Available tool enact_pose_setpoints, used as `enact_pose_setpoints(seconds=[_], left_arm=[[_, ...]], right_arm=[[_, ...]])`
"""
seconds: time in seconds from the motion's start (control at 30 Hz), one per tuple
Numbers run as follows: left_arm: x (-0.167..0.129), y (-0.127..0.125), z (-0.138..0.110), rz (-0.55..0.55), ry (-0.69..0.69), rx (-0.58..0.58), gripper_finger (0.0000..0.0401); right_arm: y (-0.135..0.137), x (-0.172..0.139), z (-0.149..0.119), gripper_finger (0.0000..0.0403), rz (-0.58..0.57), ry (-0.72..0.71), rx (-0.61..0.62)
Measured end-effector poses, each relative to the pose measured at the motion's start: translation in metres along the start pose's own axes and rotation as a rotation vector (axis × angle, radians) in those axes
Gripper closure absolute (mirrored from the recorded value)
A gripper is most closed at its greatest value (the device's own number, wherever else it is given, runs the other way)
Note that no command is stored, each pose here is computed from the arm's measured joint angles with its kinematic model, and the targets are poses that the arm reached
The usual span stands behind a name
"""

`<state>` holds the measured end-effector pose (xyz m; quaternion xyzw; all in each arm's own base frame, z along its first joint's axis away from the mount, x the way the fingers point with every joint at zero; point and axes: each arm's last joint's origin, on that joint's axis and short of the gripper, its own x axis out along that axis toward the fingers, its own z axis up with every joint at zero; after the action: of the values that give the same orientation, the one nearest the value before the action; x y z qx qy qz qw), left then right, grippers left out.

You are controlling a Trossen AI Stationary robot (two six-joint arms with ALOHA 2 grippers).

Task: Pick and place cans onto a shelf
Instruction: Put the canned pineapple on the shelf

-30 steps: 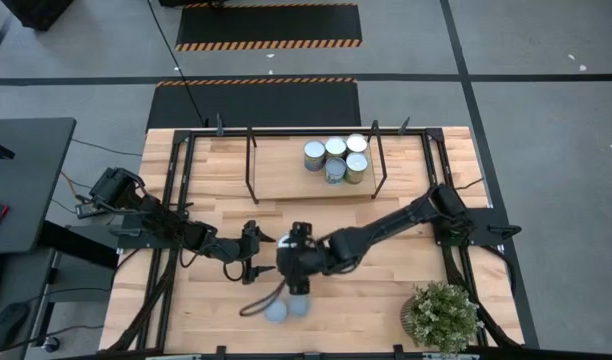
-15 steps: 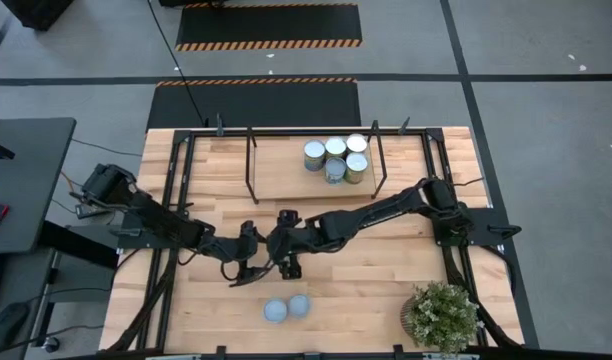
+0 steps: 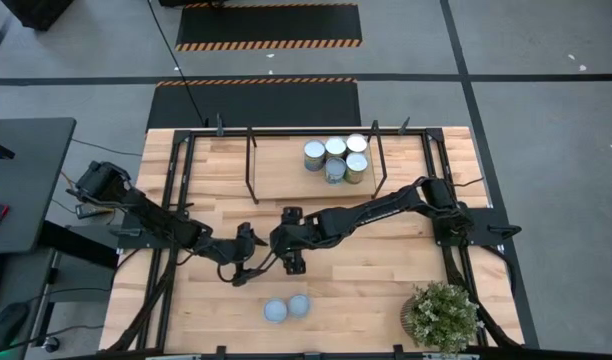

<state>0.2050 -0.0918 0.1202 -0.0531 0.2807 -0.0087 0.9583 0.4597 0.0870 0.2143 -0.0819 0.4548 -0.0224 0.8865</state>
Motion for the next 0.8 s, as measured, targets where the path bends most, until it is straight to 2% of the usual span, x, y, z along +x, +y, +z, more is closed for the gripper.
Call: enact_pose_setpoints(seconds=[0.37,0.67,0.8], left_arm=[[0.0,0.0,0.001,-0.002,-0.007,-0.002,0.0005],[0.0,0.0,0.001,-0.003,-0.009,-0.002,0.0005],[-0.003,-0.001,0.005,-0.012,-0.033,-0.006,0.0005]], right_arm=[[0.0,0.011,-0.018,0.0007,-0.008,0.074,0.031],[-0.004,0.012,-0.017,0.0072,-0.013,0.057,0.089],[-0.01,-0.001,-0.011,0.0082,-0.025,0.102,0.063]])
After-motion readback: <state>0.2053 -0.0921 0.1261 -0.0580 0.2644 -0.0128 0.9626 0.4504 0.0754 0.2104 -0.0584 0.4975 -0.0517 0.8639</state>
